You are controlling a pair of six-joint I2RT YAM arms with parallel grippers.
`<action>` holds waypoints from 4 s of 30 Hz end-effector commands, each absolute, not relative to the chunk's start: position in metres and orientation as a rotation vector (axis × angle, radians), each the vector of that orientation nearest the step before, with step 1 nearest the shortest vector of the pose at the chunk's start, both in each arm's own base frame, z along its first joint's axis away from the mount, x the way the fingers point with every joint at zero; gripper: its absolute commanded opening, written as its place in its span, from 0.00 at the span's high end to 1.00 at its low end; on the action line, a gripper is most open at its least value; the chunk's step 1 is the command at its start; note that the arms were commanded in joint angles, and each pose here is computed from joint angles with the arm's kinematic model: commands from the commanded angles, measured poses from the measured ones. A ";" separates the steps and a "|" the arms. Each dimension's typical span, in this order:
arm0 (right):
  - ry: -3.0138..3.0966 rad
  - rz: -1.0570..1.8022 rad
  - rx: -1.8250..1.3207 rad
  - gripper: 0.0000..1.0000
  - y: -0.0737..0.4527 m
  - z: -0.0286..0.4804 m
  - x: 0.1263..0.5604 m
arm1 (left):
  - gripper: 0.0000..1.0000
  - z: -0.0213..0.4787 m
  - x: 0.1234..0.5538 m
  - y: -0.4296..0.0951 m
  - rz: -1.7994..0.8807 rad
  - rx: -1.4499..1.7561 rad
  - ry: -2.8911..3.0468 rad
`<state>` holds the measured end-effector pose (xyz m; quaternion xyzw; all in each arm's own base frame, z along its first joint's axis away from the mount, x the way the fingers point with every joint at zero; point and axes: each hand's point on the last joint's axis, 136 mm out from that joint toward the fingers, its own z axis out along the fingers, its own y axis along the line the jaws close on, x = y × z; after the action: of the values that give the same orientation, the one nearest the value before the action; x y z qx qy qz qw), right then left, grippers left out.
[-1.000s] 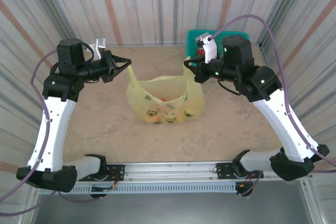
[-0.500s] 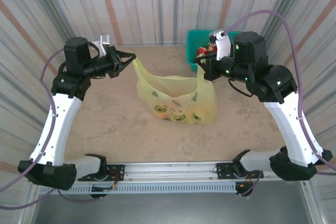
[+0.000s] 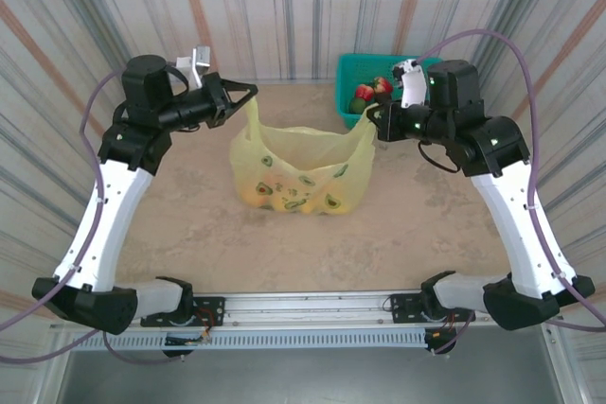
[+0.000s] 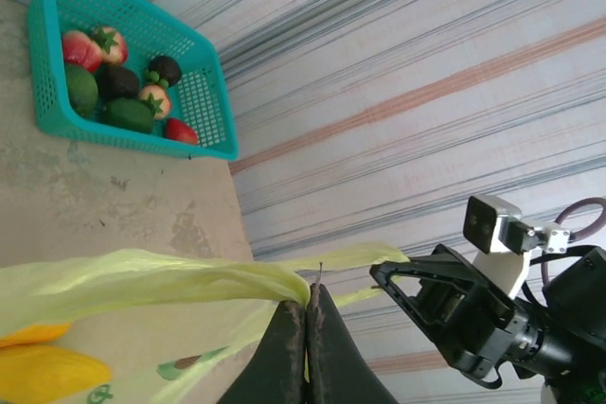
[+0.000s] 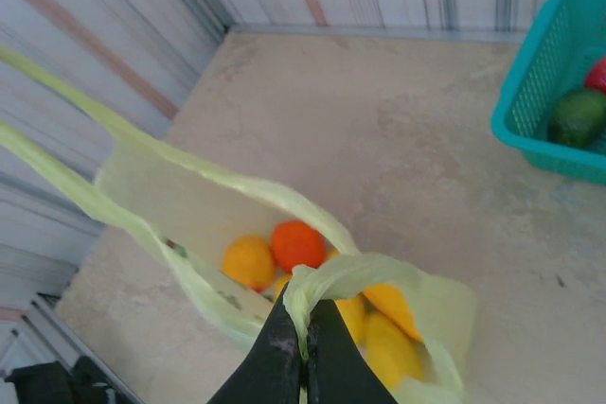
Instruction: Place the fake fruits into the plastic bag and tie a complex knot
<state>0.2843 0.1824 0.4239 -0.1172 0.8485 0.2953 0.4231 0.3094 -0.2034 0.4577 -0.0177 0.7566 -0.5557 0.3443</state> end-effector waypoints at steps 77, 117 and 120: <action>2.245 0.774 -0.196 1.00 0.178 0.380 0.301 | 0.66 0.345 0.303 -0.272 -0.772 0.815 1.335; 2.014 0.799 -0.716 0.39 0.339 0.410 0.290 | 0.97 0.339 0.292 -0.282 -0.787 0.857 1.386; 2.032 0.786 -0.718 0.42 0.342 0.402 0.294 | 0.97 0.340 0.292 -0.282 -0.790 0.853 1.387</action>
<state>0.2932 0.3327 0.4109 -0.2766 0.8066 0.3104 0.4202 0.2990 -0.2801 0.3220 0.3659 0.6184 -0.3350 0.6095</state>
